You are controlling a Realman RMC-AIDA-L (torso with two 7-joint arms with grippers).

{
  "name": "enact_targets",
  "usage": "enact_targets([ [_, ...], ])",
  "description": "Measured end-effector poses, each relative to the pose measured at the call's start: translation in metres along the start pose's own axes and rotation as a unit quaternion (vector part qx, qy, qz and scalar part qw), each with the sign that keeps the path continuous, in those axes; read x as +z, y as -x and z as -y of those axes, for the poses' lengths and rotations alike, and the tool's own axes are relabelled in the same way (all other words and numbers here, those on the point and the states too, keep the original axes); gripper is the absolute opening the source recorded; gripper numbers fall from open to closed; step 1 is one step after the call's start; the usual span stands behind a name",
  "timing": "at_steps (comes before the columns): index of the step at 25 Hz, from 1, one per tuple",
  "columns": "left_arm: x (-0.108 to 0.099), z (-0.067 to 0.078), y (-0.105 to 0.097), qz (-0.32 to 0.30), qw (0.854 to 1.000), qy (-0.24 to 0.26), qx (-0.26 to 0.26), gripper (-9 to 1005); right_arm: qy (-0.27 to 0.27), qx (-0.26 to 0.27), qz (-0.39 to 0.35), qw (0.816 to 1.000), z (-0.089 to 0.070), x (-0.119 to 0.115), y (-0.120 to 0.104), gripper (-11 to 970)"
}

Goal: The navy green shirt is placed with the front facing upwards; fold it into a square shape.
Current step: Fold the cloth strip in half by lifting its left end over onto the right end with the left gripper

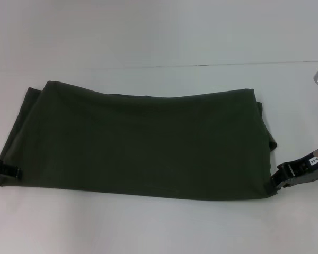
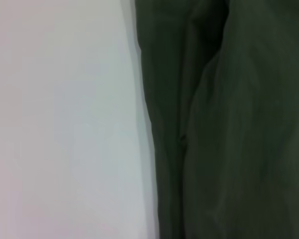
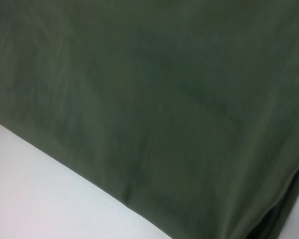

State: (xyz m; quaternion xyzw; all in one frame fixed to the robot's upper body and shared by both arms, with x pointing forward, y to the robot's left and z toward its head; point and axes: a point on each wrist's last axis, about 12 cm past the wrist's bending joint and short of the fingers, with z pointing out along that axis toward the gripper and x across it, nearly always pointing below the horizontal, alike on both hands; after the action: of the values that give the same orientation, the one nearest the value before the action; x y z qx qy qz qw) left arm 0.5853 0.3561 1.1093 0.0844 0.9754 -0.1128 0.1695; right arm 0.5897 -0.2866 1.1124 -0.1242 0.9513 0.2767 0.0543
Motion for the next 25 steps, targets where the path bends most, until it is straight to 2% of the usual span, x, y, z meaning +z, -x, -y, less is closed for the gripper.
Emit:
enact_targets([
  [25,0.0036,0.0087,0.0059,-0.016,1.0,-0.019,-0.004,810,0.0,0.0,0.0,1.0,-0.0001,-0.0001,0.0001,32],
])
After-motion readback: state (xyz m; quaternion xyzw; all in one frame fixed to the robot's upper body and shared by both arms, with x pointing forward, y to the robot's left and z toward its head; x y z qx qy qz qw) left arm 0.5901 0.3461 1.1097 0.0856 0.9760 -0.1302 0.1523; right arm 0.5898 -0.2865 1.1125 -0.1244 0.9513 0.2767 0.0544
